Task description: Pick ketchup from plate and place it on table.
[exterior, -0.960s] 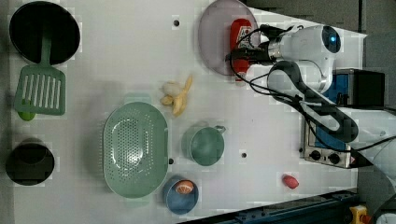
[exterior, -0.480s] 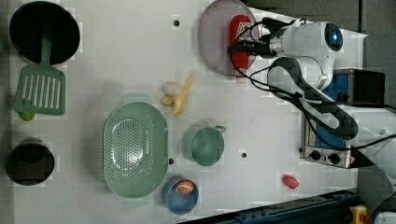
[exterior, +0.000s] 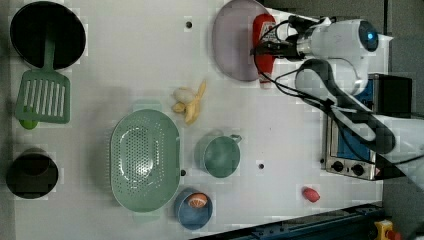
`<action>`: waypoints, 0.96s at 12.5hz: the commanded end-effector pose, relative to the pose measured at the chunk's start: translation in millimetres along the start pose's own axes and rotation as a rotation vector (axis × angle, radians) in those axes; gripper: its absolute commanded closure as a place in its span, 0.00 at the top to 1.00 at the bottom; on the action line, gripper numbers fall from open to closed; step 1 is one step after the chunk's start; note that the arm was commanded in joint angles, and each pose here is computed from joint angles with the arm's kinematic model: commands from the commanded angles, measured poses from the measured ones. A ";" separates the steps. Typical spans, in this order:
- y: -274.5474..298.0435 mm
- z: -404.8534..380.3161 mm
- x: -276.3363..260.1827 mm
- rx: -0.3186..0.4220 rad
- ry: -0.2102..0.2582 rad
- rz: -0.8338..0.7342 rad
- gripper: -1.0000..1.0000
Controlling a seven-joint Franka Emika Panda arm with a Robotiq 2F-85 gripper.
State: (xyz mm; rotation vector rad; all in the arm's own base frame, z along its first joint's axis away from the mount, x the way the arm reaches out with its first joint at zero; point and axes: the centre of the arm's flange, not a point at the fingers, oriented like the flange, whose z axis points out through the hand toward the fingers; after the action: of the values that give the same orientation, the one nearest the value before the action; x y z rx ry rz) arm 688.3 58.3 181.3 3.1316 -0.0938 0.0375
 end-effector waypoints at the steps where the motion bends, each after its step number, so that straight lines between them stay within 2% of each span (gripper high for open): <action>1: 10.6 -149.6 11.1 -0.030 0.077 0.081 0.60; 3: 23.0 -191.0 -6.5 -0.069 -0.011 0.107 0.60; 6: 46.9 -229.0 -36.2 -0.103 -0.082 0.302 0.60; 8: 59.1 -240.5 -59.3 -0.114 -0.085 0.423 0.60; 10: 68.2 -237.6 -87.0 -0.130 -0.104 0.469 0.60; 12: 76.3 -226.3 -109.8 -0.120 -0.082 0.481 0.60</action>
State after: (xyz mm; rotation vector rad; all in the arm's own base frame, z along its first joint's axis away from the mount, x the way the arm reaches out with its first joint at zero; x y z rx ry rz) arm 574.8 17.9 460.8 2.9743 -0.6552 0.0746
